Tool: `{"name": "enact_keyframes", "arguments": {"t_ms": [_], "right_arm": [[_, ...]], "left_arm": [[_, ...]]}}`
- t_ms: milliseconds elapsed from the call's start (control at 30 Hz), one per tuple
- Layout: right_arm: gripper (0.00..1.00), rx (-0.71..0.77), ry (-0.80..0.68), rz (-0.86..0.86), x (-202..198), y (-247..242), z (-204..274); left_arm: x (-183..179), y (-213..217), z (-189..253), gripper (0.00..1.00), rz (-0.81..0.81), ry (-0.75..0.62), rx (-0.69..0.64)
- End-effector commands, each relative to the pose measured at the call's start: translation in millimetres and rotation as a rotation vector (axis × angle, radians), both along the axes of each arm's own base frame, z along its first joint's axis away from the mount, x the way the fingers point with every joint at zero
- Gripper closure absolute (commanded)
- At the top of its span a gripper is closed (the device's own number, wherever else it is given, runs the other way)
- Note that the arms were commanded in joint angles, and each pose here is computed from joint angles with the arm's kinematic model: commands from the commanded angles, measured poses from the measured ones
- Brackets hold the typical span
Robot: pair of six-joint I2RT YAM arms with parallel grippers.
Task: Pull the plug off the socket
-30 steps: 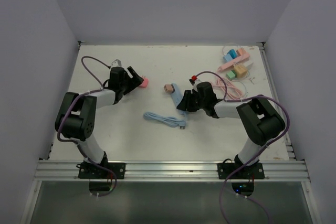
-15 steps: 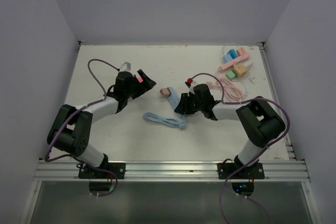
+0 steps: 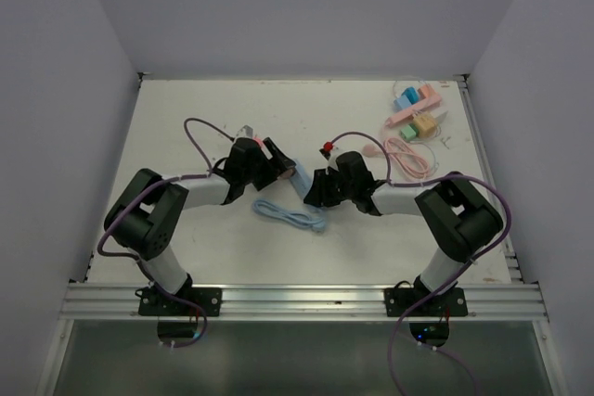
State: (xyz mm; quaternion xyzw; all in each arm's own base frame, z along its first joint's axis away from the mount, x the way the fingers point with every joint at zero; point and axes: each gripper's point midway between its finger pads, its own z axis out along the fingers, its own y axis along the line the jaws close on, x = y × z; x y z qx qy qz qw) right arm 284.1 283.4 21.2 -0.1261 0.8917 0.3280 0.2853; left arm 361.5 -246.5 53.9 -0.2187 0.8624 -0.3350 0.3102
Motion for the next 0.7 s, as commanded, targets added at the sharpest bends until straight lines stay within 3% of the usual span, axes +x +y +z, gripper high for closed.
{"name": "enact_keyframes", "arguments": {"t_ms": [0, 400, 533, 667], "right_arm": [[1.00, -0.088, 0.092, 0.032, -26.3, -12.5, -24.9], [1.00, -0.084, 0.095, 0.032, -27.4, -11.4, -25.8], [1.00, -0.082, 0.096, 0.032, -27.5, -11.1, -26.1], [1.00, -0.067, 0.093, 0.037, -27.9, -9.0, -24.0]], "left_arm": [[17.0, -15.6, 20.5, 0.19, 0.035, -0.062, -0.084], [11.7, -10.9, 21.8, 0.49, 0.107, -0.056, -0.157], [10.0, -12.8, 17.9, 0.68, 0.099, -0.044, -0.166], [8.0, -14.7, 19.6, 0.98, 0.085, -0.046, -0.175]]}}
